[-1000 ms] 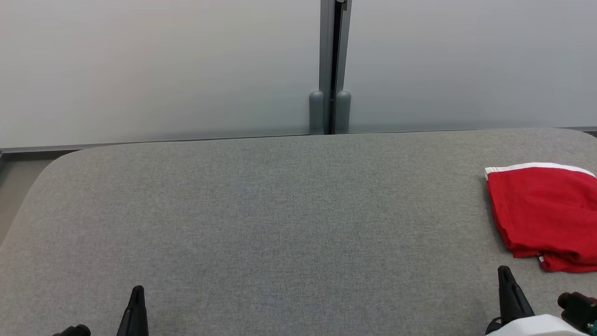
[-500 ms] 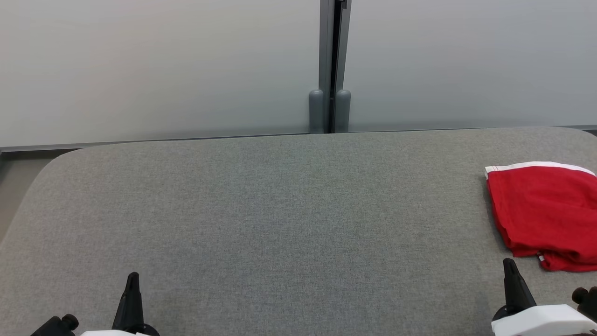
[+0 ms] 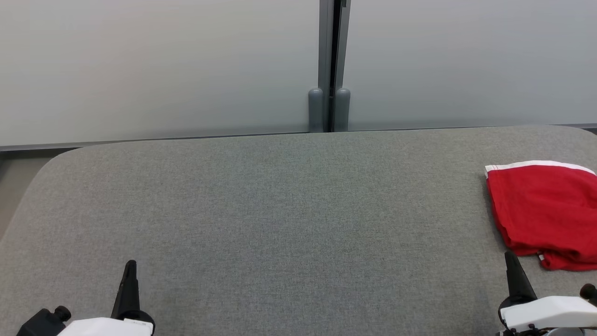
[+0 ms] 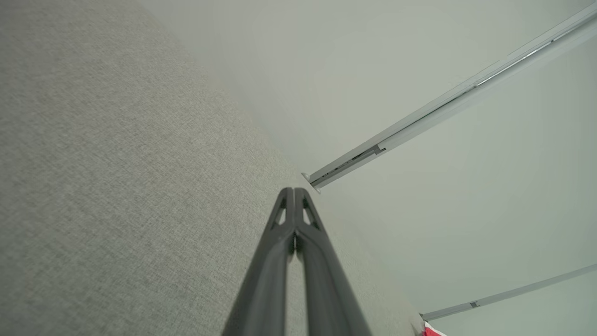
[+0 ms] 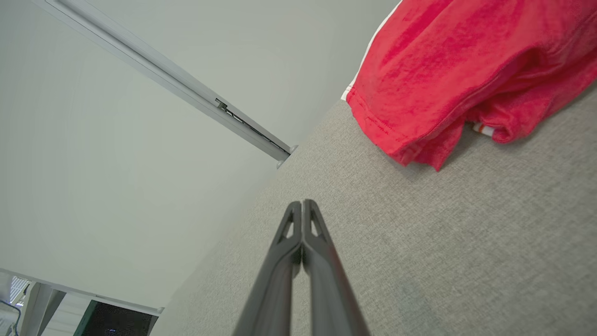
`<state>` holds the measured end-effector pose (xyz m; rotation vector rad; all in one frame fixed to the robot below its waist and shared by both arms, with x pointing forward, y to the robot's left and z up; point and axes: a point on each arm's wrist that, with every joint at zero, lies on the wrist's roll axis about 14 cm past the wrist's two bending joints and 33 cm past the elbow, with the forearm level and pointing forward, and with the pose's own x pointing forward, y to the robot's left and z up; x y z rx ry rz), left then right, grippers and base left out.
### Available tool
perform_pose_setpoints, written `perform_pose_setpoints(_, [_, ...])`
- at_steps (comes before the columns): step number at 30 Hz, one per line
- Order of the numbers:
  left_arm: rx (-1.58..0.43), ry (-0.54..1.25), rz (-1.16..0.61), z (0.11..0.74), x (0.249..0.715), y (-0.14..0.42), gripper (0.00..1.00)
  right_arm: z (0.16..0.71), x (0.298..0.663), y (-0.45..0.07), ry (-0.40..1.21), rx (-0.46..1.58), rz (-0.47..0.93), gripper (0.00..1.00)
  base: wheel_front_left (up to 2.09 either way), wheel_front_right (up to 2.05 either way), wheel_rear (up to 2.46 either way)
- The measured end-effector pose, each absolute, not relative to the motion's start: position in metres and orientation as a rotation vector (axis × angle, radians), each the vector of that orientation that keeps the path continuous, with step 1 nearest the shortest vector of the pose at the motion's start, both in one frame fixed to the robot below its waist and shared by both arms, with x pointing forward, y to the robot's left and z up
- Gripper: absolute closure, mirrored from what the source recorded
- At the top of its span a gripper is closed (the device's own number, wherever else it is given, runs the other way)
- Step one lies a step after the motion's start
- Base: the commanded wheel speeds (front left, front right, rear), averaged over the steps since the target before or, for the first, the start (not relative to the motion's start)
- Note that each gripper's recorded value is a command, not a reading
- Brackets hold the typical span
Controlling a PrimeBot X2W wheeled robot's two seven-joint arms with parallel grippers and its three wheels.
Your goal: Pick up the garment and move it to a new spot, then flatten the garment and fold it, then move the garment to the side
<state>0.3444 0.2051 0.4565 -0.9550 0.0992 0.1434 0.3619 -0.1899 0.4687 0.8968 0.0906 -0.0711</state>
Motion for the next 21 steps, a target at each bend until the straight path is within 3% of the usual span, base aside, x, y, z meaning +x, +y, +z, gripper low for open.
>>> perform_pose_setpoints(21, [-1.175, 0.071, 0.116, 0.471, 0.36, 0.204, 1.0, 0.479, 0.372, -0.194, 0.067, 1.139, -0.071, 1.0, 0.0, 0.0, 0.0])
